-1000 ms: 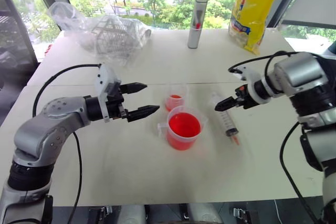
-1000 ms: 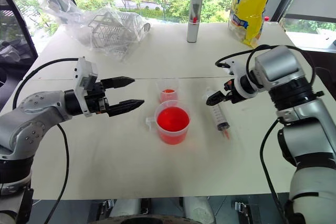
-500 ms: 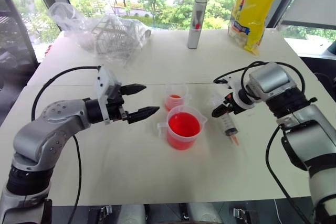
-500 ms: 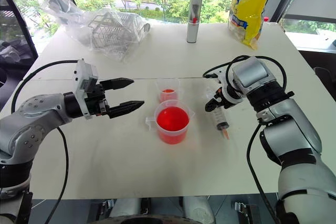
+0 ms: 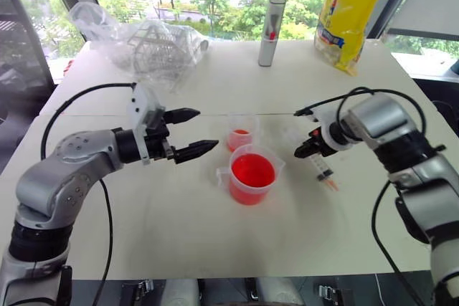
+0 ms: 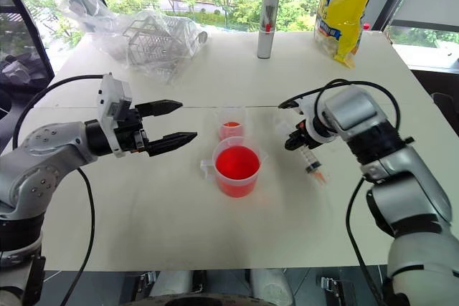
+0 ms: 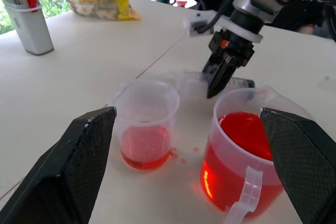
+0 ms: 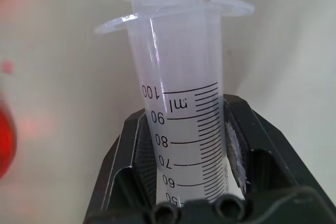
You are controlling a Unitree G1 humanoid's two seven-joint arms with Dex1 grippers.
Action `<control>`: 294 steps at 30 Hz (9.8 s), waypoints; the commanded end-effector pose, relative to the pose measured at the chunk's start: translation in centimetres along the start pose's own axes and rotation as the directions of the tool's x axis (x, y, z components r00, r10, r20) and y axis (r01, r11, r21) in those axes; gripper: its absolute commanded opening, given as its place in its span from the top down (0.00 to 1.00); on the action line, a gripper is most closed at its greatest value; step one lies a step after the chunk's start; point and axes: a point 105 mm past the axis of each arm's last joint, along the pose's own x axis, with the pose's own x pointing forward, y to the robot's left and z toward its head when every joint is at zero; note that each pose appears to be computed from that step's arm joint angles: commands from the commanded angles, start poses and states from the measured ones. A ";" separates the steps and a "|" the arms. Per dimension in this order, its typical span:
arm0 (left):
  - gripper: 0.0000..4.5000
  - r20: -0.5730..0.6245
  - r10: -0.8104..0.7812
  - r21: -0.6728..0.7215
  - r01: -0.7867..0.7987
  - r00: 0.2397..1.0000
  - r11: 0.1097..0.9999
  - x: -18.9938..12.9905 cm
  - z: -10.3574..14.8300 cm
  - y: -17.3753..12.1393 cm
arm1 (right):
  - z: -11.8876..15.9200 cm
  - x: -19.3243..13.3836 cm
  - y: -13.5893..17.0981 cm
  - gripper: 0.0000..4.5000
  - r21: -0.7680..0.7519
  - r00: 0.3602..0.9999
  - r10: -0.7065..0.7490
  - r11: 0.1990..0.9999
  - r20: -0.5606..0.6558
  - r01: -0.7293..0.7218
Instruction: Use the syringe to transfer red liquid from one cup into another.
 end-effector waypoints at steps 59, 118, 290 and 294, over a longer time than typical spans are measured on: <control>0.00 0.000 -0.566 0.095 0.563 0.824 0.821 3.3 6.6 -3.4 | 3.0 -5.3 14.3 0.69 -0.478 0.387 0.548 0.836 0.742 -0.269; 0.99 0.215 -0.533 0.129 0.517 0.819 0.846 4.8 11.6 -2.4 | 0.5 -3.7 16.1 0.69 -0.485 0.444 0.621 0.783 0.646 -0.390; 0.00 0.138 0.116 0.092 -0.129 0.984 0.987 1.4 5.5 6.7 | 14.6 -7.4 5.4 0.69 -0.439 0.439 0.444 0.891 0.781 -0.119; 0.00 0.107 0.090 0.069 -0.098 0.990 0.993 1.0 3.5 5.2 | 14.3 -9.2 3.3 0.69 -0.320 0.581 0.318 0.942 0.750 -0.103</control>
